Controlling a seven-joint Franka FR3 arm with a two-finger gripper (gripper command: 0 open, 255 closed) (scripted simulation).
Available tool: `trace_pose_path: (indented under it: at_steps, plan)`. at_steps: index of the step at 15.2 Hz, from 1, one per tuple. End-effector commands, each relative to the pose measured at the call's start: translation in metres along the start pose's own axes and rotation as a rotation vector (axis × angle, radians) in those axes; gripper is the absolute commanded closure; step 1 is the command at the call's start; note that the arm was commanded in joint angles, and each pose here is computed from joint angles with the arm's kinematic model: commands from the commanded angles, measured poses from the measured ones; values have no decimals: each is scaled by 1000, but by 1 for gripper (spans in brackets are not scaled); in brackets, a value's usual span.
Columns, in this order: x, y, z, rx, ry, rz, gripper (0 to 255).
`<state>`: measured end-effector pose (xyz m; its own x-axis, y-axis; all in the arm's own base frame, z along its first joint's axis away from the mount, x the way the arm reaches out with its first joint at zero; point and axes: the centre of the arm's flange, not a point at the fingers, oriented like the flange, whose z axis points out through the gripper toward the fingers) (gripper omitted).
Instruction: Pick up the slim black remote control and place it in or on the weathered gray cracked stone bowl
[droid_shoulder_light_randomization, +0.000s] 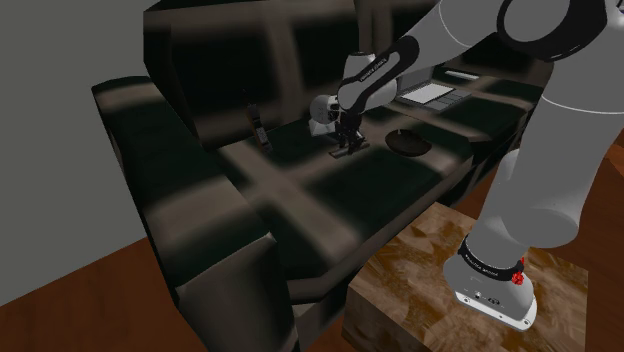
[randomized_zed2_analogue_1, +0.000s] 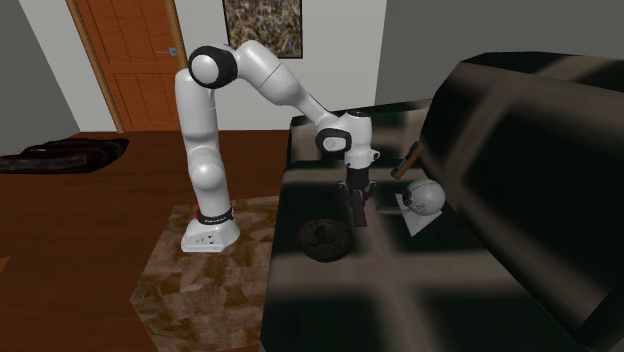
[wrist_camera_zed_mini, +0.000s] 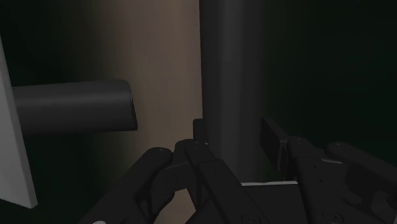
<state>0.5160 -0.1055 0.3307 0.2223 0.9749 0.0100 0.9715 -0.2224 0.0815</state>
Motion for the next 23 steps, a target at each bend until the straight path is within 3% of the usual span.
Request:
trace_pose_path:
  at_steps: [1,20,23]
  plan:
    - [0,1,-10,0,0,0,255]
    - [1,8,-106,0,0,0,255]
    - [-32,-13,-107,0,0,0,255]
